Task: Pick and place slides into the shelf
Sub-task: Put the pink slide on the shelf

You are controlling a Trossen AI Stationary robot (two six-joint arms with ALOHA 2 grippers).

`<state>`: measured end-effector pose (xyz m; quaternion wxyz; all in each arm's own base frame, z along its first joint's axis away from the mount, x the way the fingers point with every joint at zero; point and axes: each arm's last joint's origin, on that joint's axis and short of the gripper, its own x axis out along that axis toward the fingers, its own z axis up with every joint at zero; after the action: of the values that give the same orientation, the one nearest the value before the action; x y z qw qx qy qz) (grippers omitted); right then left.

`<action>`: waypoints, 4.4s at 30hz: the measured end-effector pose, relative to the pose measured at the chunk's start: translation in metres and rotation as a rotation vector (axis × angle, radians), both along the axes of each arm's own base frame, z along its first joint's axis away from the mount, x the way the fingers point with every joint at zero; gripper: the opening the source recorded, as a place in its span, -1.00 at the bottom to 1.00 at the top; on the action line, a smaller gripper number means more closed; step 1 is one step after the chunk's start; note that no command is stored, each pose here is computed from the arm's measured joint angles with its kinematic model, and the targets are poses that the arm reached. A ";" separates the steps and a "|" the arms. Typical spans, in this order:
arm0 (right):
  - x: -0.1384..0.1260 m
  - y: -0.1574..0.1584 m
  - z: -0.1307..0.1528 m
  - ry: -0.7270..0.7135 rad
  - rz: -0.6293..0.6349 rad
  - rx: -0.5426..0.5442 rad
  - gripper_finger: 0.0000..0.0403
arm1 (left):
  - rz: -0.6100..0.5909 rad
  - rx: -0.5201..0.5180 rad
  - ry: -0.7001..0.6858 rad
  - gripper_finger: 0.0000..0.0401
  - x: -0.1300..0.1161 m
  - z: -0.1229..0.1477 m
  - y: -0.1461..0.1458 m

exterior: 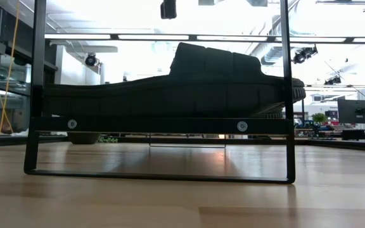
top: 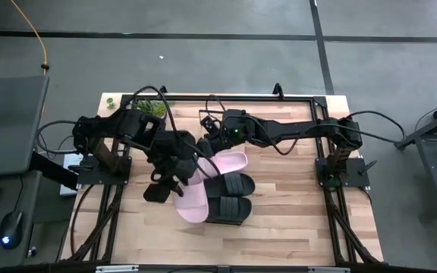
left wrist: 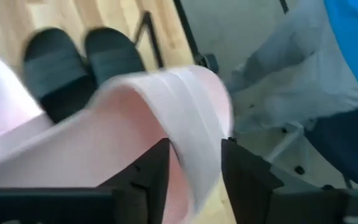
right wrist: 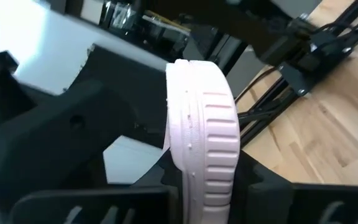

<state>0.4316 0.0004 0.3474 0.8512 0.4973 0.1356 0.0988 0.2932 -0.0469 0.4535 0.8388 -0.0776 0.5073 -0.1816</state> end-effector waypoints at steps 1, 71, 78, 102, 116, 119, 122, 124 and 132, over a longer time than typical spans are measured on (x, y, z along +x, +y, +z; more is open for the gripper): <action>0.000 -0.002 0.000 0.003 -0.022 0.007 -0.81 | 0.002 0.008 -0.010 -0.32 -0.002 0.002 0.002; -0.047 0.049 0.000 0.100 -1.205 0.094 -0.81 | 0.629 0.632 -0.423 -0.16 -0.177 0.085 0.074; -0.084 0.058 0.010 0.137 -1.302 0.088 -0.81 | 0.586 0.667 -0.419 -0.16 -0.176 0.085 0.075; -0.158 0.059 0.009 -0.020 -1.479 0.117 -0.82 | 0.551 0.665 -0.417 -0.16 -0.174 0.085 0.074; -0.156 0.051 -0.089 -0.223 -1.526 0.335 -0.81 | 0.516 0.687 -0.374 -0.16 -0.155 0.080 0.077; -0.157 0.051 -0.103 -0.256 -1.539 0.329 -0.82 | 0.513 0.689 -0.369 -0.16 -0.153 0.079 0.077; -0.159 0.049 -0.112 -0.261 -1.547 0.314 -0.82 | 0.509 0.696 -0.366 -0.16 -0.152 0.079 0.078; -0.160 0.046 -0.116 -0.256 -1.556 0.300 -0.82 | 0.503 0.701 -0.366 -0.16 -0.152 0.079 0.078; -0.158 0.023 -0.129 -0.164 -1.556 0.311 -0.82 | 0.502 0.712 -0.364 -0.16 -0.152 0.079 0.078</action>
<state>0.2737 0.0233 0.2184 0.6042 0.5534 -0.3288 -0.4696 0.1407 0.0308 0.5325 0.9066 0.1278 0.3480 0.2016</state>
